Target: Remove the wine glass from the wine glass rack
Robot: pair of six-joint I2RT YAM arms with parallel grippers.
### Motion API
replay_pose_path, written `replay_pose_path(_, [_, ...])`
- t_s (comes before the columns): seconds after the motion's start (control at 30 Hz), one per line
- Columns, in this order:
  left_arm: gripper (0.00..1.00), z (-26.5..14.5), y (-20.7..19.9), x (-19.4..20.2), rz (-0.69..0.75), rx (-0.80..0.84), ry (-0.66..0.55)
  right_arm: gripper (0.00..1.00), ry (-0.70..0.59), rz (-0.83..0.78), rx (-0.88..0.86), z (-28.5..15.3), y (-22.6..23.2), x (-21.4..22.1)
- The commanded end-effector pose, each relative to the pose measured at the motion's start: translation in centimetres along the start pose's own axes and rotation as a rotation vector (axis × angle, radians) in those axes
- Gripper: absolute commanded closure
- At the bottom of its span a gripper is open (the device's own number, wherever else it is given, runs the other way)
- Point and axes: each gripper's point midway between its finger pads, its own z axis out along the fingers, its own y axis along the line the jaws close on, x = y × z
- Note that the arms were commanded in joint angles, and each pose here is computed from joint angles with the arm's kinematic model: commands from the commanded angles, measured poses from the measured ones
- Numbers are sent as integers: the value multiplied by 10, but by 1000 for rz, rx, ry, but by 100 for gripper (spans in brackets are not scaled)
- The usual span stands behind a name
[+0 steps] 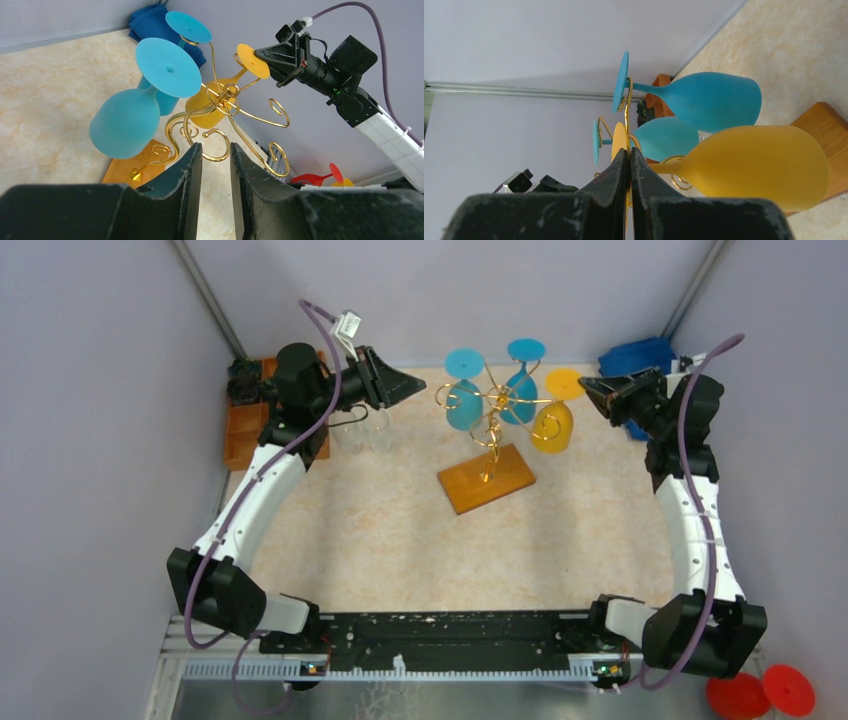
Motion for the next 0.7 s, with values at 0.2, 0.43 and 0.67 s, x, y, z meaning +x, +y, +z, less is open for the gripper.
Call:
replay_pose_path(0.2, [69,1,-5,-4,13,26,-1,100,66,-59,-110,-10,42,20])
replay_pose_path(0.43, [70,3,1,1,-5,23,6,100,104,-74,-128,-3,49,38])
replay_pose_path(0.67, [70,4,3,5,-11,24,13,100,63,-91,-152,5,60,28])
